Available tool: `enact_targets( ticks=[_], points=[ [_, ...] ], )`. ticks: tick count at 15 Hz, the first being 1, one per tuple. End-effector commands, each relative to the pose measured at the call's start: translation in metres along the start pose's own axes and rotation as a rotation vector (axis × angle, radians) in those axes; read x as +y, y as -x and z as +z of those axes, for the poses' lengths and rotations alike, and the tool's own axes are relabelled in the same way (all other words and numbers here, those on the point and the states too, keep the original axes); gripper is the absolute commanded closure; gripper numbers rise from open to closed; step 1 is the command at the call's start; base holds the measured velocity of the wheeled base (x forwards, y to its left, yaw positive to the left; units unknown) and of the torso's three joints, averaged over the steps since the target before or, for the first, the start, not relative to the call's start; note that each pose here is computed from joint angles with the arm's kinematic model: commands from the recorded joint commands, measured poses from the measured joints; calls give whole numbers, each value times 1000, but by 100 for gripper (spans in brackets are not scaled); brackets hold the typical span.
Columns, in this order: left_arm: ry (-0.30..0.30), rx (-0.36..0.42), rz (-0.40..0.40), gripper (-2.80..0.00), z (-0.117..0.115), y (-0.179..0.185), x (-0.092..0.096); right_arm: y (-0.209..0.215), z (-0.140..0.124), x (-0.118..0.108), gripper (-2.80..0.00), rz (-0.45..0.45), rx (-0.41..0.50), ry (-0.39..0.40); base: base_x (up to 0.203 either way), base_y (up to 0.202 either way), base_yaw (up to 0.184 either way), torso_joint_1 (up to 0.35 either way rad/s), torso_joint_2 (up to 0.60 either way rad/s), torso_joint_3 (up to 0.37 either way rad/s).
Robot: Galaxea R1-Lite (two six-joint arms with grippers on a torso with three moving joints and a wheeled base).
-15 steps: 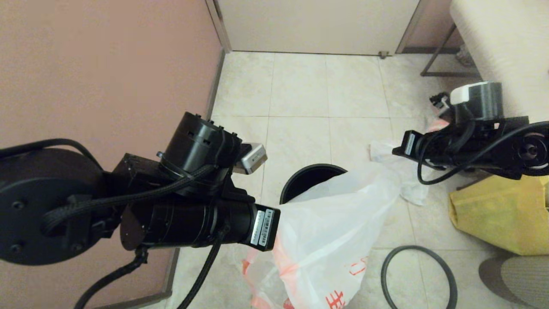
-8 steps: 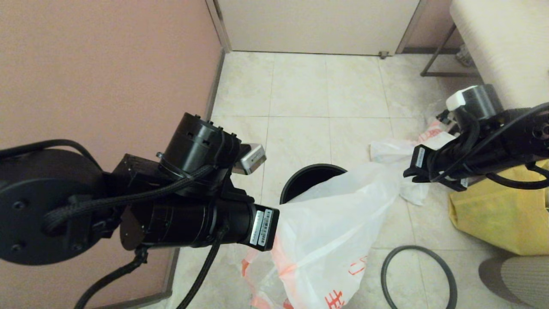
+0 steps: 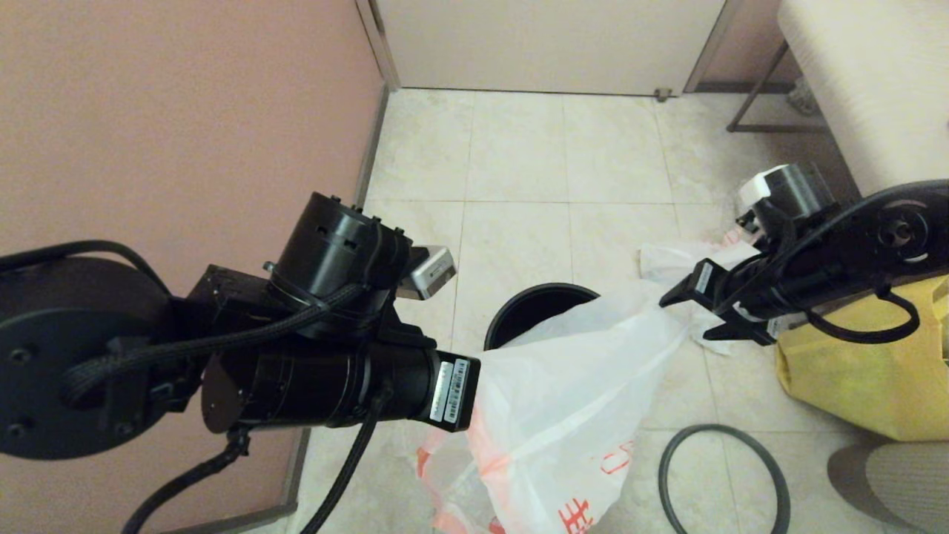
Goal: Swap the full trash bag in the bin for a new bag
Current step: Put the new garbage bag on the trash can
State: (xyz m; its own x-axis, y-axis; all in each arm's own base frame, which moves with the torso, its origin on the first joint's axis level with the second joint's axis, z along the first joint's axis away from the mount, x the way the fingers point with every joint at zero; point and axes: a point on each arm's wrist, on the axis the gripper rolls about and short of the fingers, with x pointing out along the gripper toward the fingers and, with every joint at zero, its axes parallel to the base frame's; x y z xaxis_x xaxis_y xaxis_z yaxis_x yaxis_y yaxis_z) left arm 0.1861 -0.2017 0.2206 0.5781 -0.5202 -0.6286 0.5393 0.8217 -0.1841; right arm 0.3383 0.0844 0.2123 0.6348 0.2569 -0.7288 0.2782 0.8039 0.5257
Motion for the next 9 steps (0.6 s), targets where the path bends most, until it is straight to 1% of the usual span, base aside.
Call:
enact_targets(
  ticks=[1,2,3,7,9],
  points=[
    [3,-4,0,0,0,2,0,-20,-5,-1,-280,-23,45,-16,0,0,0,0,0,0],
    [3,-7,-1,0,1,3,0,-28,-6,0,-280,-26,52,-15,0,0,0,0,0,0],
    [4,-12,-4,0,1,5,0,-37,-6,1,0,-25,48,-12,0,0,0,0,0,0],
    [12,-45,-3,0,1,13,4,-40,-13,8,0,-11,49,-1,0,0,0,0,0,0],
    [15,-70,-4,0,-1,16,5,-43,-25,18,0,3,73,29,0,0,0,0,0,0]
  ],
)
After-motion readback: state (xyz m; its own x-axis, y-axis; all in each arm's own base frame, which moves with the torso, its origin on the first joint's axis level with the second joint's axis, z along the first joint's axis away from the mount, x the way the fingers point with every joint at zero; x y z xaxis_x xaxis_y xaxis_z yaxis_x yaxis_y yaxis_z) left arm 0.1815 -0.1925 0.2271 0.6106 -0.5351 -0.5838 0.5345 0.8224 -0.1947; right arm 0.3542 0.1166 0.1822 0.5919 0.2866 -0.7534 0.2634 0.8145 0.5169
